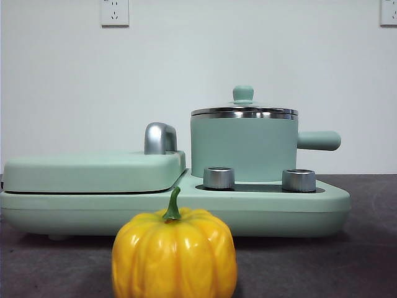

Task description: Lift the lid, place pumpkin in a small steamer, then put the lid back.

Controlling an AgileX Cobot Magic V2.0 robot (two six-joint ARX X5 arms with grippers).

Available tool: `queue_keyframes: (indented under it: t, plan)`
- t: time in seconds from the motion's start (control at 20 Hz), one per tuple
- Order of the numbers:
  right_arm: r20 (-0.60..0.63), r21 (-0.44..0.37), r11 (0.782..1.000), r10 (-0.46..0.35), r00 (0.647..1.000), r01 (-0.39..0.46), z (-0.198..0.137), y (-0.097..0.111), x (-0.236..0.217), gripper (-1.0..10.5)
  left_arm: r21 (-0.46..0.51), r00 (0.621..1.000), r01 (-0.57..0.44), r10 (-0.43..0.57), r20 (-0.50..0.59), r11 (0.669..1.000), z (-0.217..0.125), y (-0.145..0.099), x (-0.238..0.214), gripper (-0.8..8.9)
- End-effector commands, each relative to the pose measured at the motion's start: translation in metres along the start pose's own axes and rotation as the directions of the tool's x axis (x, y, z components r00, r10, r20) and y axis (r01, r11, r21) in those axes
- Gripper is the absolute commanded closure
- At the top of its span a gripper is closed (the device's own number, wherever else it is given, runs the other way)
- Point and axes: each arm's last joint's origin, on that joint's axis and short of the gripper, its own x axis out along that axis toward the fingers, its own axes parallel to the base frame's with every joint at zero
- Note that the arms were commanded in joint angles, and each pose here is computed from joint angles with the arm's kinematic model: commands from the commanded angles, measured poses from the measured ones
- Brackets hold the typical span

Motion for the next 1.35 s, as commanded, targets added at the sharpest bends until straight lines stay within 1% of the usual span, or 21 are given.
queue_keyframes:
  t: [0.05,0.15,0.25,0.3,0.35,0.4,0.45,0.5,0.55,0.6,0.65,0.7,0.75,0.85,0.95,1.1,1.35]
  plan:
    - [0.019,-0.002,1.000,-0.001,1.000,0.001,0.001,0.000,0.000,9.3,-0.052,1.000,-0.001,0.001,-0.007,0.999,-0.005,0.001,0.002,8.07]
    - [0.033,0.006,1.000,-0.001,0.999,0.001,0.002,0.000,0.000,9.3,-0.082,1.000,-0.002,0.001,-0.007,0.997,-0.005,0.001,0.002,8.07]
    - [0.047,0.053,0.999,-0.001,0.999,-0.001,0.004,0.000,0.000,9.3,-0.120,1.000,-0.002,0.001,-0.007,0.993,-0.005,0.001,0.002,8.07]
    - [0.057,0.102,0.995,-0.002,0.998,-0.004,0.005,0.000,0.000,9.3,-0.148,1.000,-0.002,0.001,-0.007,0.989,-0.005,0.001,0.002,8.07]
    - [0.058,0.180,0.984,-0.002,0.998,-0.009,0.005,0.000,0.000,9.3,-0.187,1.000,-0.002,0.001,-0.007,0.982,-0.005,0.001,0.002,8.07]
    - [0.060,0.254,0.967,-0.003,0.998,-0.012,0.005,0.000,0.000,9.3,-0.230,1.000,-0.003,0.001,-0.008,0.973,-0.005,0.001,0.002,8.07]
    - [0.062,0.334,0.942,-0.006,0.998,-0.015,0.006,0.000,0.000,9.3,-0.288,1.000,-0.003,0.001,-0.008,0.958,-0.005,0.001,0.002,8.07]
    - [0.063,0.395,0.918,-0.004,0.998,-0.021,0.006,0.000,0.000,9.3,-0.372,1.000,-0.004,0.001,-0.008,0.928,-0.005,0.001,0.002,8.07]
    - [0.063,0.436,0.900,-0.003,0.998,-0.025,0.006,0.000,0.000,9.3,-0.457,1.000,-0.005,0.002,-0.007,0.889,-0.005,0.001,0.002,8.07]
    - [0.066,0.470,0.882,-0.001,0.998,-0.030,0.006,0.000,0.000,9.3,-0.546,1.000,-0.008,0.006,-0.007,0.838,-0.005,0.001,0.002,8.07]
    - [0.072,0.489,0.872,0.002,0.997,-0.037,0.007,0.000,0.000,9.3,-0.620,1.000,-0.009,0.006,-0.006,0.785,-0.005,0.001,0.002,8.06]
    - [0.083,0.493,0.869,0.011,0.996,-0.051,0.008,0.000,0.000,9.3,-0.654,1.000,-0.008,0.006,-0.005,0.757,-0.005,0.001,0.002,8.05]
    - [0.104,0.490,0.868,0.027,0.994,-0.075,0.010,0.001,0.000,9.3,-0.663,1.000,-0.006,0.006,-0.002,0.748,-0.004,0.001,0.002,8.04]
    - [0.150,0.485,0.867,0.048,0.988,-0.116,0.015,0.001,-0.001,9.3,-0.648,1.000,0.016,0.003,0.027,0.761,-0.001,0.001,0.002,8.04]
    - [0.180,0.480,0.865,0.064,0.982,-0.144,0.022,0.001,-0.003,9.3,-0.629,0.996,0.057,-0.004,0.085,0.775,0.005,0.000,0.001,8.04]
    - [0.202,0.470,0.863,0.101,0.974,-0.187,0.035,0.002,-0.009,9.3,-0.618,0.987,0.115,-0.020,0.159,0.778,0.018,-0.002,-0.002,8.04]
    - [0.202,0.459,0.861,0.138,0.970,-0.218,0.056,0.002,-0.019,9.3,-0.614,0.986,0.135,-0.042,0.163,0.778,0.036,-0.005,-0.009,8.03]
